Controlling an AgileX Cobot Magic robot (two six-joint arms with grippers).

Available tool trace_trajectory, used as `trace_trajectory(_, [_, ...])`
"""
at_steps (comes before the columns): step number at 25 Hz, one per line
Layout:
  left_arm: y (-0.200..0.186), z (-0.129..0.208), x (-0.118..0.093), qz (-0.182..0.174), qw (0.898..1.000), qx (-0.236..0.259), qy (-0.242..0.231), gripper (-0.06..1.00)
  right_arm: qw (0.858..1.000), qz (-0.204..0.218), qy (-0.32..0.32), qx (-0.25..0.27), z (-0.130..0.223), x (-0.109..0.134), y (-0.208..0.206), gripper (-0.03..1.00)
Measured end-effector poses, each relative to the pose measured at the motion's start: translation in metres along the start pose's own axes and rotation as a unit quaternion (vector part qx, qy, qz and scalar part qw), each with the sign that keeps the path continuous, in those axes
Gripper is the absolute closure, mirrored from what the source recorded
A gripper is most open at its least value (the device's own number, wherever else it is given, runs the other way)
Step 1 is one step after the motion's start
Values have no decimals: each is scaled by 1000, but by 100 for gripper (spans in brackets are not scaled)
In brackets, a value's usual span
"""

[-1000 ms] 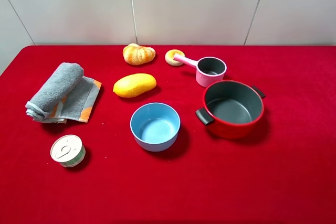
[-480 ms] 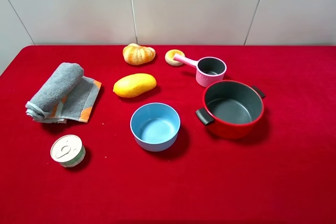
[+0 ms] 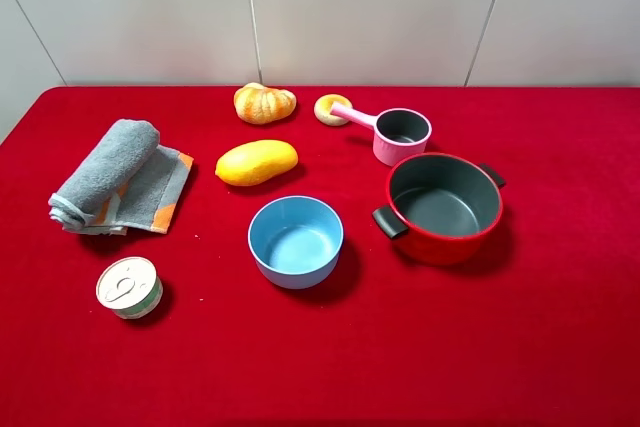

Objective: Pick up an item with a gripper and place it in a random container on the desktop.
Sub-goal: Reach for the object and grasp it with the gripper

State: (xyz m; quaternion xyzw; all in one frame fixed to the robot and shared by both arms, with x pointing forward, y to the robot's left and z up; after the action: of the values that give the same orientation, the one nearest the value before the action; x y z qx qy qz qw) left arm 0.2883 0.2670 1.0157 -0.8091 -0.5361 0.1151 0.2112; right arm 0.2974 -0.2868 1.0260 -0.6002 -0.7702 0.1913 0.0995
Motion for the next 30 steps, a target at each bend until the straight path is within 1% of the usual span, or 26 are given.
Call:
trace_trajectory(12, [0,0,0,0,1000,0,0,-1,1000,0,0,2,0,0,0,27])
trace_trajectory(16, [0,0,0,0,1000,0,0,-1,1000,-2,-1,30,-1,0,9,27])
trace_trajectory(24, [0,0,0,0,1000,0,0,-1,997,-6,-4,71,-31,-1,35,27])
trace_trajectory(30, [0,0,0,0,1000,0,0,-1,995,-14,-37,88,-59,-2,54,27])
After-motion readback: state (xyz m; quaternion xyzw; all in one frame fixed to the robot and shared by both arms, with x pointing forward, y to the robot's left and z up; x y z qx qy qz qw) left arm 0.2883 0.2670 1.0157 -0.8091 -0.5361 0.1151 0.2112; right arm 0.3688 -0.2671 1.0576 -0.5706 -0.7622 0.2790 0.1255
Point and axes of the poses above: a point on each arm's last joint axis where the gripper is mounted, y pointing out along that axis toward the gripper, x along the wrist's bending axis when the last joint is at zero, z = x × y, the point moved 7 cm from there along y, pointing out along that axis toward the gripper, and after that the axes turned 3 degrees about -y, right-handed, at the moved point
